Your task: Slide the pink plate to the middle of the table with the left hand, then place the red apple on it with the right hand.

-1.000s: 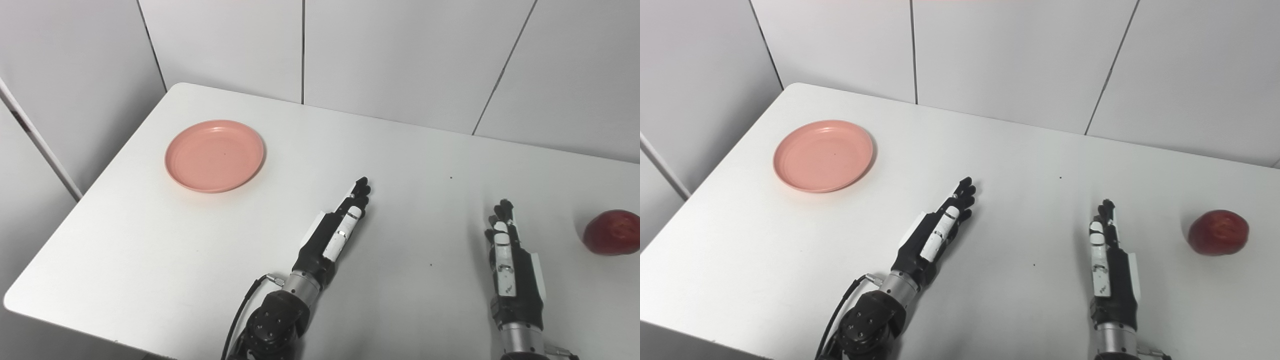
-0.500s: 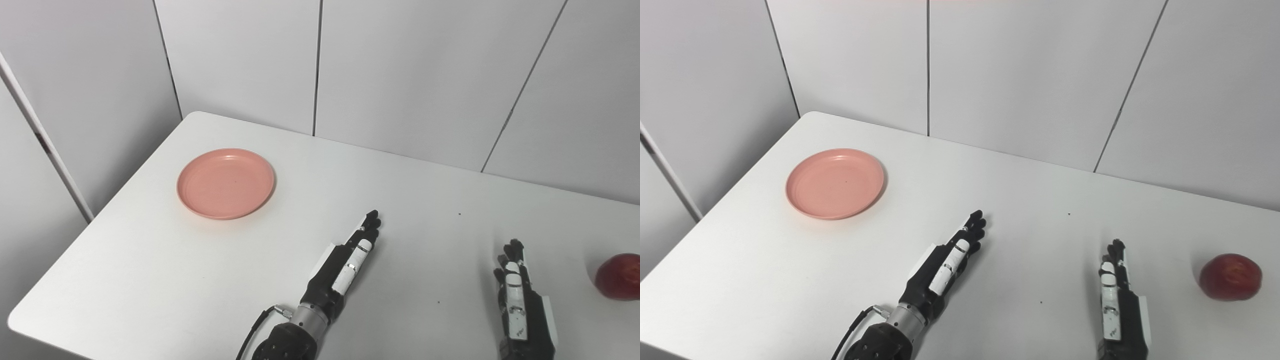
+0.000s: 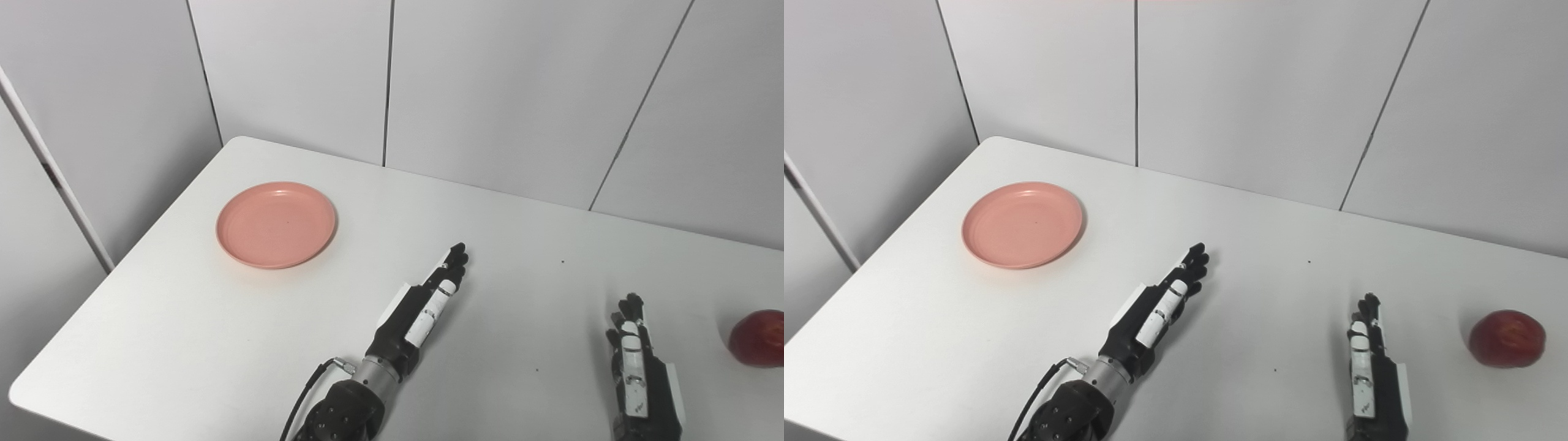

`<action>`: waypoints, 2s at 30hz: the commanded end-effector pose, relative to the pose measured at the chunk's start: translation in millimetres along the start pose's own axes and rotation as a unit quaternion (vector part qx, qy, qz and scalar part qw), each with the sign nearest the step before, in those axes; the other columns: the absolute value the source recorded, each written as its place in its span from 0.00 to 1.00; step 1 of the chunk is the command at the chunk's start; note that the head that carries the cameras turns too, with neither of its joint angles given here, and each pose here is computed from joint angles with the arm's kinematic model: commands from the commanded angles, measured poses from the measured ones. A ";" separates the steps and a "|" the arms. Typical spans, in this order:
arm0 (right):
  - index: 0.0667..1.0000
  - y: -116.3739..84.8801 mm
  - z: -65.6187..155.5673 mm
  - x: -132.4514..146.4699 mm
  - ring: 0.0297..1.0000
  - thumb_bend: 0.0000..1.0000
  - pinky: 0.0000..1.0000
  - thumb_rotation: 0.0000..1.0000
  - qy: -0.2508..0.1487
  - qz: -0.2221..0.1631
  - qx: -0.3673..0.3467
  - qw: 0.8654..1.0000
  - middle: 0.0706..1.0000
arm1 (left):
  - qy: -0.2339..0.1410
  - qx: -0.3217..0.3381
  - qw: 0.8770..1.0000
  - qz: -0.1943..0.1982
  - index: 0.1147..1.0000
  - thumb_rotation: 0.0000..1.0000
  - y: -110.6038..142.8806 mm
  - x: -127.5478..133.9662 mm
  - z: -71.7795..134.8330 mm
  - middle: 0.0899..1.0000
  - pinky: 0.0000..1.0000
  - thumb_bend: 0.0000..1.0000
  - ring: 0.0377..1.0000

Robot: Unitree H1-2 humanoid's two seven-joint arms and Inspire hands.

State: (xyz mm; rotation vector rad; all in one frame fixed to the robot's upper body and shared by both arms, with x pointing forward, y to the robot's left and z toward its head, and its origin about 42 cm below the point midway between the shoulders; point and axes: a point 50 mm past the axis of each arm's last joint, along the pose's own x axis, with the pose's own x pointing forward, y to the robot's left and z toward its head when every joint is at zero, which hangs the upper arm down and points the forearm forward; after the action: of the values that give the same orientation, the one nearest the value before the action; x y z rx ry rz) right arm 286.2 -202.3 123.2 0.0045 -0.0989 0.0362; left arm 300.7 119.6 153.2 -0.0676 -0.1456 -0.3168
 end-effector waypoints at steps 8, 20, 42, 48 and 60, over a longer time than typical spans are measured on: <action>1.00 -1.0 16.5 6.1 1.00 0.15 1.00 1.00 -0.037 0.013 -0.008 0.999 1.00 | -0.064 0.009 0.998 -0.015 1.00 1.00 12.5 16.8 50.3 1.00 1.00 0.45 1.00; 1.00 -2.3 16.7 6.9 1.00 0.15 1.00 1.00 -0.038 0.014 0.003 0.999 1.00 | -0.137 0.036 0.990 0.027 1.00 1.00 57.1 30.0 107.7 1.00 1.00 0.43 1.00; 1.00 -4.8 19.9 7.0 1.00 0.11 1.00 1.00 -0.036 0.014 0.007 0.999 1.00 | -0.166 0.080 0.971 0.151 1.00 1.00 166.0 53.9 152.1 1.00 1.00 0.41 1.00; 1.00 -5.7 20.7 6.7 1.00 0.10 1.00 1.00 -0.036 0.013 0.008 0.999 1.00 | -0.168 0.094 0.967 0.169 1.00 1.00 189.1 52.8 159.2 1.00 1.00 0.41 1.00; 1.00 -7.2 22.1 7.0 1.00 0.09 1.00 1.00 -0.036 0.011 0.015 0.999 1.00 | -0.139 0.104 0.961 0.216 1.00 1.00 240.3 49.8 164.0 1.00 1.00 0.37 1.00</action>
State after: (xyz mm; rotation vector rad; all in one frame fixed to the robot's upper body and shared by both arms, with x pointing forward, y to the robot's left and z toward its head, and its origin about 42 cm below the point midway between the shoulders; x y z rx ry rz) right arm 286.1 -209.7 129.4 0.0299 -0.1141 0.0517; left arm 396.6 337.8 283.7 0.0441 -0.3488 0.1329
